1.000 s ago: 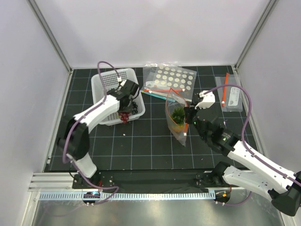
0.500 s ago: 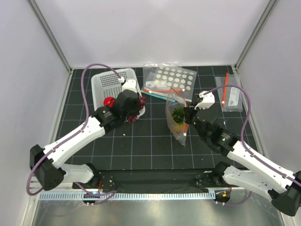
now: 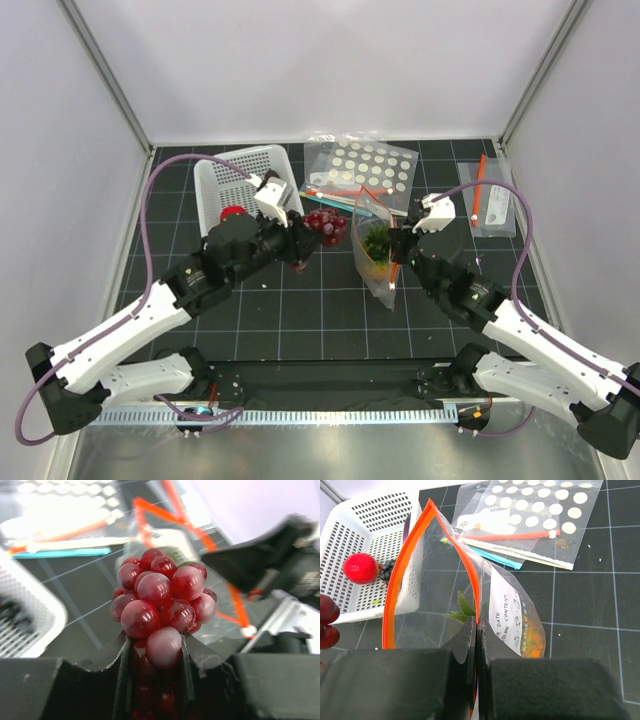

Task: Place the food in the zip-top bag and seal the zipper
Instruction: Pick up the fake fruit from the bin, then place the fake fruit in the zipper food storage bag.

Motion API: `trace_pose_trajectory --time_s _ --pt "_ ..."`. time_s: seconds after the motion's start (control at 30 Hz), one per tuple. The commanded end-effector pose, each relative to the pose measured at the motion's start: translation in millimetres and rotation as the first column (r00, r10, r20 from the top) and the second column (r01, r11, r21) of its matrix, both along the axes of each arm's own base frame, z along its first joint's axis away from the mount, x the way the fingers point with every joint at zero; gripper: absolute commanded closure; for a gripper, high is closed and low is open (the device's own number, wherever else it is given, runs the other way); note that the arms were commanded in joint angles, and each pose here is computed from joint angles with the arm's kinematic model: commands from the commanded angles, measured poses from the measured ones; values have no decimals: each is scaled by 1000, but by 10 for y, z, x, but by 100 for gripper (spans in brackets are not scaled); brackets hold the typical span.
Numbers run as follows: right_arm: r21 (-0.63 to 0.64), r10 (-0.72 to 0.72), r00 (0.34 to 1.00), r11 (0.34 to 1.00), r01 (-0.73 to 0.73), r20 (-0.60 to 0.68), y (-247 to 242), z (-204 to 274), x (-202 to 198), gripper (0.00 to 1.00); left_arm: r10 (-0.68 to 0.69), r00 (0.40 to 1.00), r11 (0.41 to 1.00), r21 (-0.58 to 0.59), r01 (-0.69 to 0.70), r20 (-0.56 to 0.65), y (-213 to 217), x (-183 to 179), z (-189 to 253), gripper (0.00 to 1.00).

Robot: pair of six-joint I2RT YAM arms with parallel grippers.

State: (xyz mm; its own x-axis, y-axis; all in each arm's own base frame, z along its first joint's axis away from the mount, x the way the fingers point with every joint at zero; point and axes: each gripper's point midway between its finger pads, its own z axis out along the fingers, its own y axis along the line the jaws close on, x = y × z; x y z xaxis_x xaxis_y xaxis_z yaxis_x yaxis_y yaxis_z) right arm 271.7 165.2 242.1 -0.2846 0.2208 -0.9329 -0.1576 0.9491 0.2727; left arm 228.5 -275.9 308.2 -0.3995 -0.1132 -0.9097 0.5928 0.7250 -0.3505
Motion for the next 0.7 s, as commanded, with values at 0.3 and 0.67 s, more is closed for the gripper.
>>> trace_pose_trajectory --time_s 0.3,0.67 --pt "68 3 999 998 -7 54 17 168 6 98 -194 981 968 -163 190 -12 -686 3 722 92" --pt "100 -56 996 994 49 71 -114 210 -12 98 -8 966 999 -53 -6 -258 -1051 542 101 91"
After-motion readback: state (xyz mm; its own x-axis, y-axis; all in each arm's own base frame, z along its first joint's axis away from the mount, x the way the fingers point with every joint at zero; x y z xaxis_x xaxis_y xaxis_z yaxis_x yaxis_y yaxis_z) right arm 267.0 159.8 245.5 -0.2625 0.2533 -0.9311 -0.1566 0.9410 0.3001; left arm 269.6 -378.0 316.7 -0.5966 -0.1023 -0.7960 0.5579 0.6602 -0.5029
